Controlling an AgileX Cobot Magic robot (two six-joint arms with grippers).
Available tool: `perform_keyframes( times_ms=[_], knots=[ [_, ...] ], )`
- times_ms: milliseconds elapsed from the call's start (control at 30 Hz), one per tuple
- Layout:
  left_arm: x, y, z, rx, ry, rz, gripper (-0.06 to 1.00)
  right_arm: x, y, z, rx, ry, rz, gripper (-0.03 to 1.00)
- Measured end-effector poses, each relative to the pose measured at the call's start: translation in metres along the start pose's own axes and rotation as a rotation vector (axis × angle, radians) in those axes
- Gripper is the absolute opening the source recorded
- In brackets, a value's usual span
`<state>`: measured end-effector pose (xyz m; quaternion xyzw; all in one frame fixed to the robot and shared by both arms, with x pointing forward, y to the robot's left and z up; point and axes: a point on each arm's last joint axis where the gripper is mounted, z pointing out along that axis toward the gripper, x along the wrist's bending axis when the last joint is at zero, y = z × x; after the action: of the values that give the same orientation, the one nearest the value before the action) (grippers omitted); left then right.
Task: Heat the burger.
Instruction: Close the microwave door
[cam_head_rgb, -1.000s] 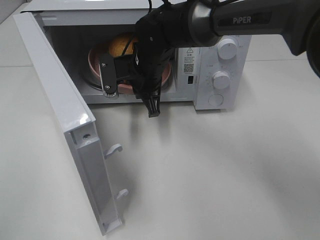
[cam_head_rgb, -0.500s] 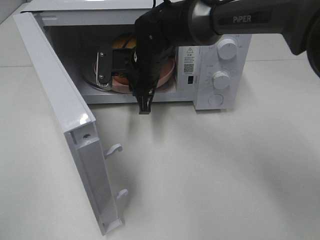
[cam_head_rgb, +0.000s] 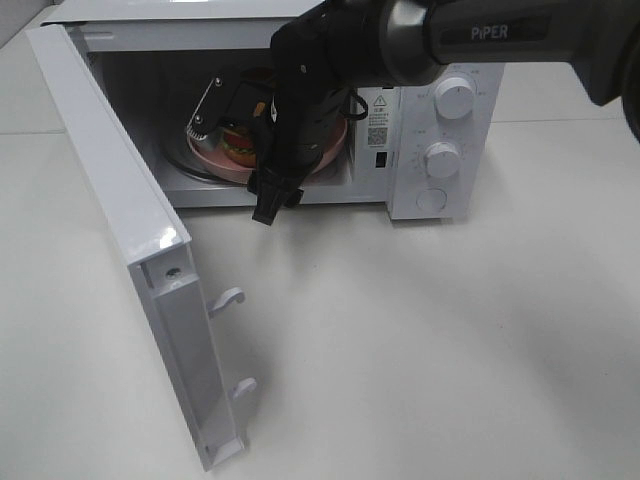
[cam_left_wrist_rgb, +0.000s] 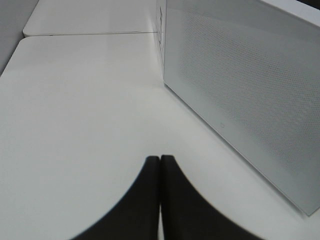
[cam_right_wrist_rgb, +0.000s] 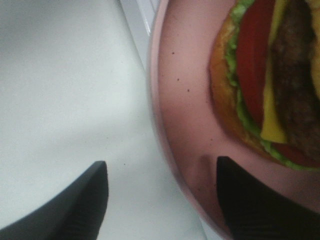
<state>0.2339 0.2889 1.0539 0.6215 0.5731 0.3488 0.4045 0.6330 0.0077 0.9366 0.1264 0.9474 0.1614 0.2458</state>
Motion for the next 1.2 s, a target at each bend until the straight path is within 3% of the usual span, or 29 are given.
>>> perform_keyframes(
  times_ms=[67,133,500,667,767,833,933,1067,1200],
  knots=[
    [0.000,0.000,0.000,0.000,0.000,0.000,0.00,-0.002,0.001,-0.004,-0.006,-0.005,0.032,0.68],
    [0.000,0.000,0.000,0.000,0.000,0.000,0.00,-0.008,0.006,-0.019,-0.029,-0.019,0.166,0.75],
    [0.000,0.000,0.000,0.000,0.000,0.000,0.00,-0.006,0.001,-0.031,0.053,0.028,0.363,0.76],
    [0.000,0.000,0.000,0.000,0.000,0.000,0.00,-0.006,-0.001,-0.044,0.113,0.050,0.550,0.76],
    [0.000,0.000,0.000,0.000,0.000,0.000,0.00,-0.006,-0.001,-0.048,0.119,0.054,0.569,0.76],
    [0.000,0.000,0.000,0.000,0.000,0.000,0.00,-0.005,-0.005,-0.064,0.192,0.086,0.635,0.76],
    [0.000,0.000,0.000,0.000,0.000,0.000,0.00,-0.004,-0.006,-0.067,0.213,0.097,0.647,0.76],
    [0.000,0.000,0.000,0.000,0.000,0.000,0.00,0.001,-0.015,-0.084,0.362,0.136,0.691,0.76],
    [0.000,0.000,0.000,0.000,0.000,0.000,0.00,0.000,-0.018,-0.096,0.399,0.131,0.716,0.76]
  ],
)
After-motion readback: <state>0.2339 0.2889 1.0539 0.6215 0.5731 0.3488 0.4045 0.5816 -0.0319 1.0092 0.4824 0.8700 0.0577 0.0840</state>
